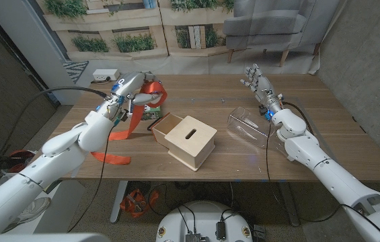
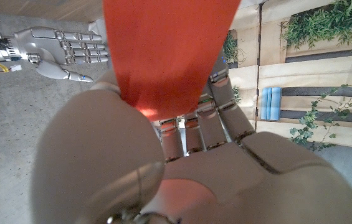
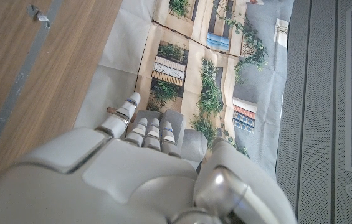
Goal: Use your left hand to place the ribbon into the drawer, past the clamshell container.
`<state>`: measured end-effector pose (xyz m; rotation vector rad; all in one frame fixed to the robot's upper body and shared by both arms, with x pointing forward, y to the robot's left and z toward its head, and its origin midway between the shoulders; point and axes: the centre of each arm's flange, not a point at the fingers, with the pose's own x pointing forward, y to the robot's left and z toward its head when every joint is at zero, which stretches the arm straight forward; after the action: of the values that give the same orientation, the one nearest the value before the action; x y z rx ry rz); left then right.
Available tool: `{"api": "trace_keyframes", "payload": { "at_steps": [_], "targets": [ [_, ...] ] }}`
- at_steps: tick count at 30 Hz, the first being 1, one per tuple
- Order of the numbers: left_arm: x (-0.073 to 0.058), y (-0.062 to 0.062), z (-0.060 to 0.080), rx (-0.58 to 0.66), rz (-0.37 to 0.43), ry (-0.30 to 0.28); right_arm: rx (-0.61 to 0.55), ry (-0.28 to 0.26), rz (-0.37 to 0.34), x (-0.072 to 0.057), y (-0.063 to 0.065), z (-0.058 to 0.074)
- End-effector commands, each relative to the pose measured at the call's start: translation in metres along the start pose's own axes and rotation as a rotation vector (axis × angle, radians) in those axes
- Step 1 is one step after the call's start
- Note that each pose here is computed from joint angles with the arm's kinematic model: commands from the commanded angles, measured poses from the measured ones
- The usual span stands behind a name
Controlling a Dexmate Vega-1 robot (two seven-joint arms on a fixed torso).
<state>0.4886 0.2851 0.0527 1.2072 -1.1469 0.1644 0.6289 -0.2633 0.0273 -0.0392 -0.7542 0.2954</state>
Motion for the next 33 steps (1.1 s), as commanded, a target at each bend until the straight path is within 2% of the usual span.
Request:
{"api": "trace_keyframes", "payload": {
  "at_steps": [1, 15, 26, 33],
  "targets": [
    [0.01, -0.014, -0.004, -0.058, -0.072, -0.018, -0.003, -0.004, 0.003, 0.003, -0.002, 0.0],
    [0.016, -0.027, -0.005, -0.091, -0.142, -0.034, -0.002, -0.013, 0.007, 0.009, -0.002, 0.002],
    [0.019, -0.039, -0.001, -0.1, -0.196, -0.055, 0.002, -0.013, 0.0, 0.008, -0.005, 0.001],
    [0.022, -0.042, 0.0, -0.101, -0.225, -0.059, 0.001, -0.014, 0.001, 0.008, -0.005, 0.0]
  ]
}}
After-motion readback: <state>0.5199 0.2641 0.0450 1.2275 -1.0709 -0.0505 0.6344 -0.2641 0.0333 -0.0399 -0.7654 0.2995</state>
